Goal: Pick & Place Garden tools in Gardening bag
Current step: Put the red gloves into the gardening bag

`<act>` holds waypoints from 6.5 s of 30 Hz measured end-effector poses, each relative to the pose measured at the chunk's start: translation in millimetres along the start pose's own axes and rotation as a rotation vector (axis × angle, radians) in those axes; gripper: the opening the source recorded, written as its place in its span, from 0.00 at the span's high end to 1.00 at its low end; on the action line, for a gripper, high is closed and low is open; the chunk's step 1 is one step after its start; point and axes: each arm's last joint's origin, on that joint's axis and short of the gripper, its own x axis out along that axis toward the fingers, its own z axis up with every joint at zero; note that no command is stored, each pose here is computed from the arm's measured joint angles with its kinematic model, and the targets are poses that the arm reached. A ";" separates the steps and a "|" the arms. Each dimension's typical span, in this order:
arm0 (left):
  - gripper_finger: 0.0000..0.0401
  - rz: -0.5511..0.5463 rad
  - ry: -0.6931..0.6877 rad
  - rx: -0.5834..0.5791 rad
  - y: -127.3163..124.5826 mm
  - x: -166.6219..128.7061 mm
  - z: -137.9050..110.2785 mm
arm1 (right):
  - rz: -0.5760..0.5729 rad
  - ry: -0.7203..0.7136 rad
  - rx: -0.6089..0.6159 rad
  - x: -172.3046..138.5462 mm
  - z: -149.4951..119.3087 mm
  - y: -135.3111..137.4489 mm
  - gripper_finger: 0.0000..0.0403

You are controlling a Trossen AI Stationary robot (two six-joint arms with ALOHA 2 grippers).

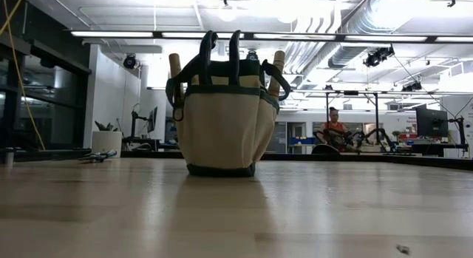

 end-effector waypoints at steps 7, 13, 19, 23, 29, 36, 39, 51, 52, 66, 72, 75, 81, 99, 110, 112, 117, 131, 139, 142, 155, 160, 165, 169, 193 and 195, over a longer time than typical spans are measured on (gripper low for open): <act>0.45 -0.104 0.028 -0.009 -11.5 17.3 -39.5 | 0.001 0.000 -0.030 0.0 0.0 0.1 0.72; 0.45 -0.142 0.057 0.032 -11.4 29.2 -65.7 | 0.000 0.000 -0.055 0.0 0.0 0.0 0.72; 0.45 -0.177 0.116 0.066 -9.8 37.6 -83.2 | 0.000 0.000 -0.061 0.0 0.0 0.0 0.72; 0.45 -0.174 0.144 0.092 -7.3 42.5 -91.5 | 0.000 0.000 -0.079 0.0 0.0 0.0 0.72; 0.45 -0.143 0.138 0.101 -0.8 49.7 -93.8 | 0.000 0.001 -0.083 0.0 -0.1 0.0 0.72; 0.45 -0.181 0.147 0.127 1.8 59.9 -96.3 | -0.001 0.003 -0.086 0.0 -0.3 -0.1 0.72; 0.45 -0.197 0.147 0.125 2.6 63.8 -97.2 | -0.003 0.006 -0.086 0.0 -0.6 -0.3 0.72; 0.27 -0.166 0.138 0.136 0.2 74.9 -99.1 | -0.016 0.034 -0.091 0.0 -3.3 -1.7 0.72; 0.25 -0.165 0.152 0.137 -1.6 78.5 -100.2 | -0.016 0.033 -0.091 0.0 -3.2 -1.8 0.72; 0.70 -0.116 0.191 0.069 -11.8 110.4 -96.3 | -0.021 0.043 -0.092 0.0 -4.2 -2.2 0.72; 0.88 -0.138 0.175 0.039 -17.9 109.1 -74.1 | -0.022 0.043 -0.092 0.0 -4.2 -2.3 0.72; 0.88 -0.161 0.147 0.054 -22.2 106.3 -56.4 | -0.021 0.043 -0.093 -0.1 -4.2 -2.2 0.72; 0.88 -0.142 0.086 0.111 -18.3 93.2 -9.1 | -0.022 0.043 -0.092 0.0 -4.2 -2.3 0.72; 0.88 0.022 -0.213 0.302 24.1 -15.2 136.3 | 0.005 0.063 -0.146 -0.1 -5.2 -1.7 0.72; 0.88 0.245 -0.465 0.552 66.8 -90.8 196.2 | 0.024 0.072 -0.189 -0.1 -5.6 -1.3 0.72; 0.88 0.285 -0.467 0.665 77.8 -94.1 204.6 | 0.023 0.071 -0.191 -0.1 -5.5 -1.3 0.72; 0.88 0.337 -0.375 0.945 105.3 -84.3 226.2 | -0.032 0.046 -0.169 -0.1 -4.6 -2.8 0.72; 0.88 0.314 -0.165 1.513 118.4 -24.1 264.0 | -0.170 -0.032 -0.008 -0.5 -2.3 -6.7 0.72; 0.88 0.255 -0.124 1.620 118.2 -7.4 268.6 | -0.170 -0.035 0.020 -0.5 -2.4 -6.7 0.72; 0.88 0.235 -0.139 1.663 112.7 -6.6 267.2 | -0.183 -0.042 0.019 -0.6 -2.2 -7.0 0.72; 0.87 0.231 -0.120 1.687 105.2 9.9 270.4 | -0.195 -0.054 0.044 -0.6 -1.8 -7.3 0.72; 0.87 0.232 -0.040 1.677 107.9 22.9 271.0 | -0.187 -0.043 0.042 -0.6 -2.5 -7.3 0.72; 0.86 0.220 -0.021 1.652 108.4 30.0 272.5 | -0.188 -0.038 0.040 -0.6 -2.9 -7.4 0.72; 0.86 0.229 -0.030 1.622 108.3 28.9 272.9 | -0.186 -0.035 0.040 -0.6 -3.1 -7.4 0.72; 0.33 0.321 -0.027 1.501 108.1 22.3 276.1 | -0.165 0.025 0.032 -0.7 -7.2 -8.2 0.72; 0.33 0.325 -0.035 1.500 107.1 19.0 277.3 | -0.165 0.024 0.032 -0.7 -7.2 -8.2 0.72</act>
